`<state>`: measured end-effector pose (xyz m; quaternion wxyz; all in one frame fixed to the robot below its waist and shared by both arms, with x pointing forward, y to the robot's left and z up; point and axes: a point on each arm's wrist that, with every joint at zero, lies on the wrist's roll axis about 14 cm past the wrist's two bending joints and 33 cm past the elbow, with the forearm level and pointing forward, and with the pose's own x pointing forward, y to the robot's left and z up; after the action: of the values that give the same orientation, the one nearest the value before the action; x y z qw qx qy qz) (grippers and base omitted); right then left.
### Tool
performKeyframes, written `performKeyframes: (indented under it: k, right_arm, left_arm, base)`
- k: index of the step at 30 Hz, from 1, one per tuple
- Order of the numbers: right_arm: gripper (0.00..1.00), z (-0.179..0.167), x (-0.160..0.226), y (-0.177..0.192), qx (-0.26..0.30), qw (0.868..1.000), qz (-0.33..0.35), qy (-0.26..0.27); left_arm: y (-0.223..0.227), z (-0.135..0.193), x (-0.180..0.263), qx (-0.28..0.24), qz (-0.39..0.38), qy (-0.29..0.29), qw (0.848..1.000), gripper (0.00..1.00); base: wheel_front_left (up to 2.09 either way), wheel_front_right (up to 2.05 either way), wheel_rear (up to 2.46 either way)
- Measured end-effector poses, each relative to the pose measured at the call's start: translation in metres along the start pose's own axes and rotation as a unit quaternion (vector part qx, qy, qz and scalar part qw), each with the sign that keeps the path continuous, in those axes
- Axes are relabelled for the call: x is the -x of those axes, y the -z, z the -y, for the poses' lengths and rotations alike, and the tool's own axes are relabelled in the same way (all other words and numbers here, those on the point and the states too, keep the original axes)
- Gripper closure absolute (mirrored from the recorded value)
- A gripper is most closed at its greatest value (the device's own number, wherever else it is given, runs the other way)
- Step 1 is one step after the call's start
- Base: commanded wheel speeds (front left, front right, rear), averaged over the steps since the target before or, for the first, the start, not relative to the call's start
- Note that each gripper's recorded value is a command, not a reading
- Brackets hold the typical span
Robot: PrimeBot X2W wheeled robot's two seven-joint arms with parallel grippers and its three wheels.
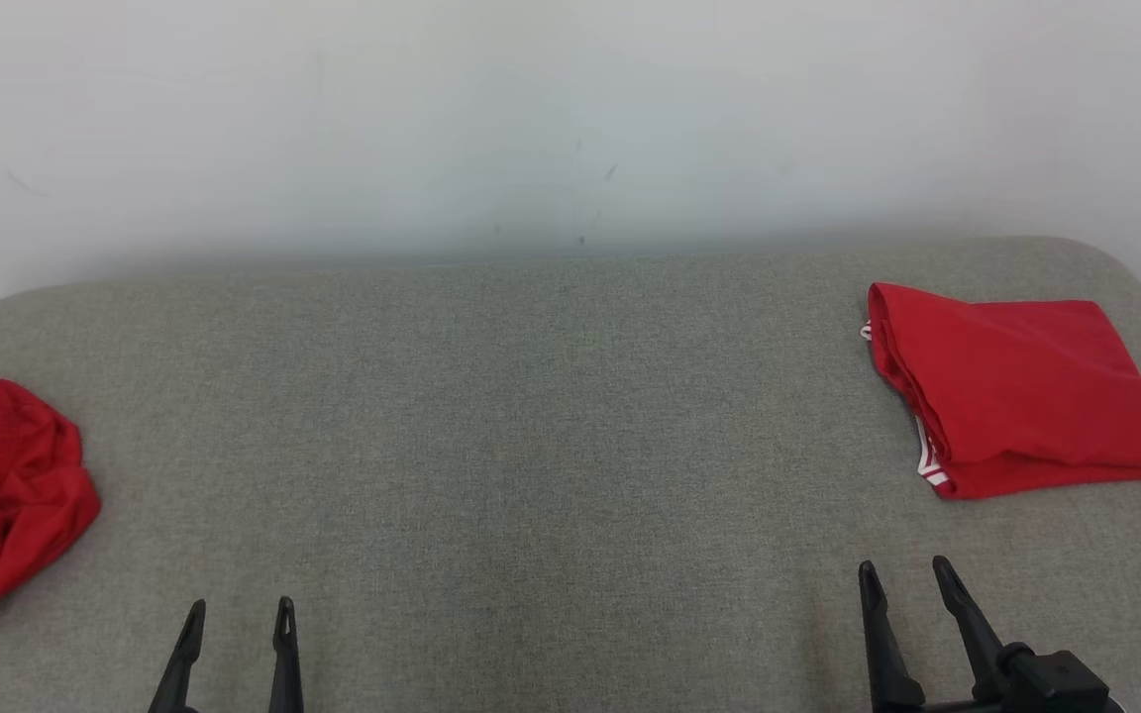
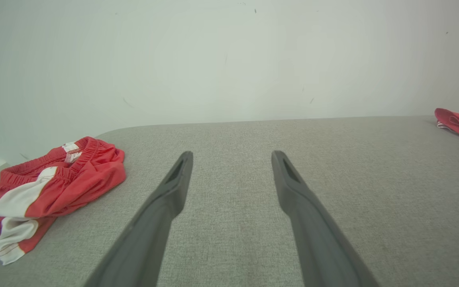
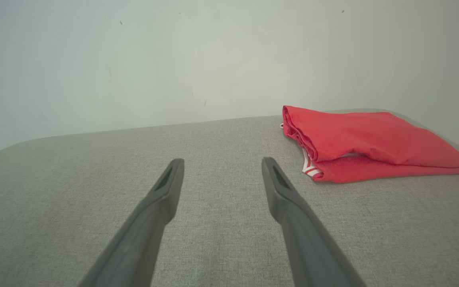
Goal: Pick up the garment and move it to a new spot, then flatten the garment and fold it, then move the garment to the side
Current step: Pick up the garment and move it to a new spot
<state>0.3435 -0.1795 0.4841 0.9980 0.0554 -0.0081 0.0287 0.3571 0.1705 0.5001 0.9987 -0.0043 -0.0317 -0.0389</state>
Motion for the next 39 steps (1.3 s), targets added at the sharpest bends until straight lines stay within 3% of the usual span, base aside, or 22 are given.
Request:
performKeyframes:
  k: [21, 39]
  right_arm:
    - [0.00, -0.005, 0.000, 0.006, -0.003, 1.000, -0.010, -0.007]
    - [0.00, -0.066, -0.031, 0.018, -0.012, 0.994, -0.028, -0.103]
  left_arm:
    - [0.002, -0.012, 0.009, 0.001, -0.005, -0.017, 1.000, 0.00]
    - [0.004, -0.072, 0.057, -0.007, -0.013, -0.127, 0.992, 0.00]
  base:
    - [0.00, 0.00, 0.00]
    - [0.00, 0.00, 0.00]
